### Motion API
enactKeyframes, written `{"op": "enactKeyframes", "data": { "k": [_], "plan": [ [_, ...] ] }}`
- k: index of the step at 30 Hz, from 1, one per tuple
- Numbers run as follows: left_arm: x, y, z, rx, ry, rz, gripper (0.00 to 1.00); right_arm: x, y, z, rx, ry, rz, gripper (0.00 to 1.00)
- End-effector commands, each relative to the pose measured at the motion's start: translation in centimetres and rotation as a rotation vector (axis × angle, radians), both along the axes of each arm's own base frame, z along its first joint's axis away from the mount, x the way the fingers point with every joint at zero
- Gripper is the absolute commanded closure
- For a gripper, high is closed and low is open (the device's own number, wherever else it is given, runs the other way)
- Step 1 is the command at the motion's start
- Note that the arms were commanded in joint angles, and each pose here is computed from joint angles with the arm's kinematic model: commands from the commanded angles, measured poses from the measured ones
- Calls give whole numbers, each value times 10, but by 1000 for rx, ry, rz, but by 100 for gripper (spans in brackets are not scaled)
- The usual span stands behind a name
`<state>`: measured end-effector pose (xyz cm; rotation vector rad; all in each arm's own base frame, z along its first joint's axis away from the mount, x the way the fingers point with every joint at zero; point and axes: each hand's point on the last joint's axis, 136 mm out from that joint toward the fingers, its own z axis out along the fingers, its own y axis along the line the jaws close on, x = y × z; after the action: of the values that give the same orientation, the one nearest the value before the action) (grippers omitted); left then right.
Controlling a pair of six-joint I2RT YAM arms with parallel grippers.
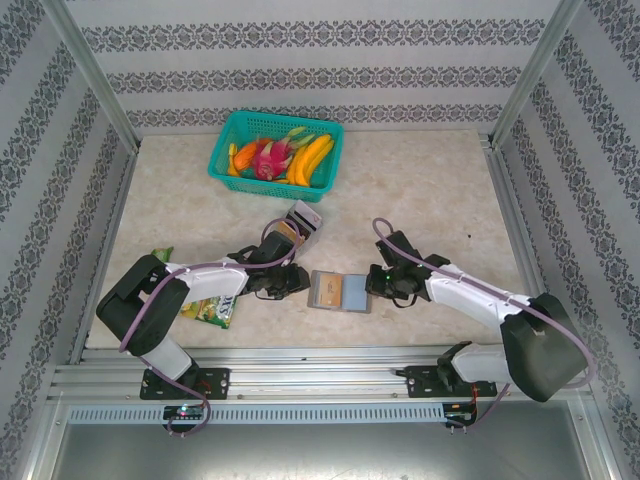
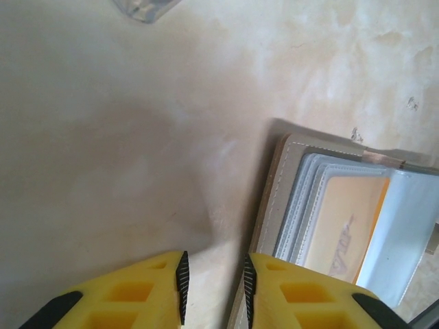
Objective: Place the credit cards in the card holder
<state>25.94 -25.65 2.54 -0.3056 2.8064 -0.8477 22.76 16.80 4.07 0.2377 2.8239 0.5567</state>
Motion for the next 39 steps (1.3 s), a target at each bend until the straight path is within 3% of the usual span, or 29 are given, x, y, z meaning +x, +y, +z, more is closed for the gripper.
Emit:
{"op": "enactKeyframes", "data": {
  "k": [1,8,18,39],
  "plan": [
    [-1,-10,6,-14,-7,-43,68,-3,-7,-16,-3,51,-40,88],
    [0,-17,8,-41,-2,-57,62,-13,-32,-39,-63,136,-115,89],
    [-1,-27,4,-64,24,-88,54,-17,-31,-54,-67,199,-109,91],
    [-4,-58,11,-154,37,-169,69,-17,-27,-58,-64,206,-82,90]
  ]
}}
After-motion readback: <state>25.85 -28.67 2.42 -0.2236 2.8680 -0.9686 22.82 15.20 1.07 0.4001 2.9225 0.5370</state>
